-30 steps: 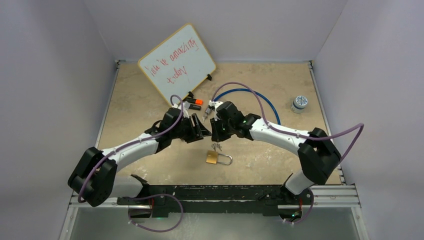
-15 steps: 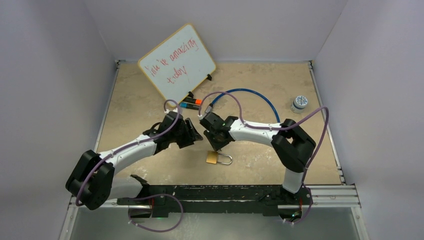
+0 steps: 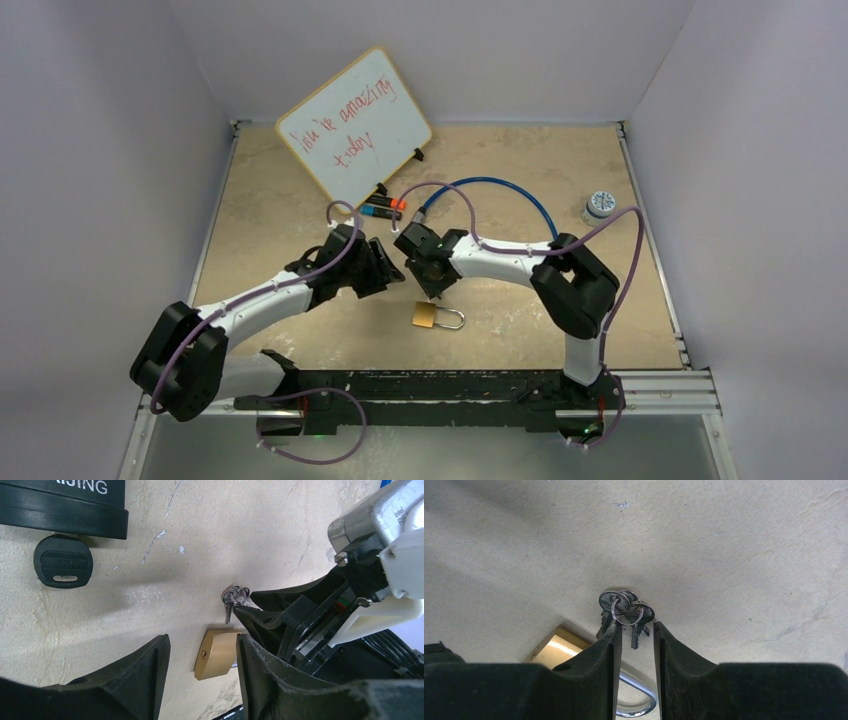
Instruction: Unlock with the key
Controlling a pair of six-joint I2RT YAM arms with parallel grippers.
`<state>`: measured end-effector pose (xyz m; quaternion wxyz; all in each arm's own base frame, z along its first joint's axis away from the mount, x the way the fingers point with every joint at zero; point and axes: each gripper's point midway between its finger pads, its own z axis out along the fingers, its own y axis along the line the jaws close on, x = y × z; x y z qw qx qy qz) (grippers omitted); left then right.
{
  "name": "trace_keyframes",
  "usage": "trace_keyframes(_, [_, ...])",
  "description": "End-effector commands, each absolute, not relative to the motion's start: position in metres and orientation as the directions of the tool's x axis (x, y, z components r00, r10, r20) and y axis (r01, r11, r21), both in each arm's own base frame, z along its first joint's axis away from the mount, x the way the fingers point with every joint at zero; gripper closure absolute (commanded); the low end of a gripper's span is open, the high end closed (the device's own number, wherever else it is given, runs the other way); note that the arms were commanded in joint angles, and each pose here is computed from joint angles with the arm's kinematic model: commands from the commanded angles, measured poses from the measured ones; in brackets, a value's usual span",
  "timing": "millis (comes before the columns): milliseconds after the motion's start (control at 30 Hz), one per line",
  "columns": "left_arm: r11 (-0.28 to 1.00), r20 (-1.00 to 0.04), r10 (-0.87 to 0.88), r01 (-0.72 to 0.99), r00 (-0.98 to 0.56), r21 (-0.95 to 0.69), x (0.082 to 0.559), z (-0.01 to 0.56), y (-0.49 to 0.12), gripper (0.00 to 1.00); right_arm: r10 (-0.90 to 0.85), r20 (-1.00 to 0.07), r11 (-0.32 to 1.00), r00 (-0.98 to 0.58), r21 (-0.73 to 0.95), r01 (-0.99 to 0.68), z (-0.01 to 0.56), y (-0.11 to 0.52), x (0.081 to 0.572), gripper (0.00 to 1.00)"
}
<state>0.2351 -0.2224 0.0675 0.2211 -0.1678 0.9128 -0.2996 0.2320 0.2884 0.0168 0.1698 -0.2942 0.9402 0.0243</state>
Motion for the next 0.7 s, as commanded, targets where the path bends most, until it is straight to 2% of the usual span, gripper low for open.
trace_keyframes(0, [0.747, -0.309, -0.463, -0.177, -0.831, -0.641, 0.239, 0.074, -0.224, 0.48, -0.572, -0.32, 0.805, -0.755, -0.043, -0.592, 0.011, 0.296, 0.234, 0.68])
trace_keyframes(200, [0.744, -0.313, -0.465, -0.174, -0.828, -0.645, 0.239, 0.076, -0.224, 0.48, -0.552, -0.273, 0.815, -0.788, 0.02, -0.578, -0.005, 0.298, 0.226, 0.7])
trace_keyframes(367, [0.744, -0.315, -0.466, -0.174, -0.827, -0.645, 0.239, 0.077, -0.223, 0.48, -0.499, -0.295, 0.844, -0.815, 0.047, -0.534, -0.002, 0.298, 0.234, 0.86])
trace_keyframes(667, [0.737, -0.304, -0.463, -0.17, -0.833, -0.655, 0.238, 0.075, -0.226, 0.48, -0.36, -0.392, 0.886, -0.847, 0.14, -0.441, 0.032, 0.315, 0.249, 1.0])
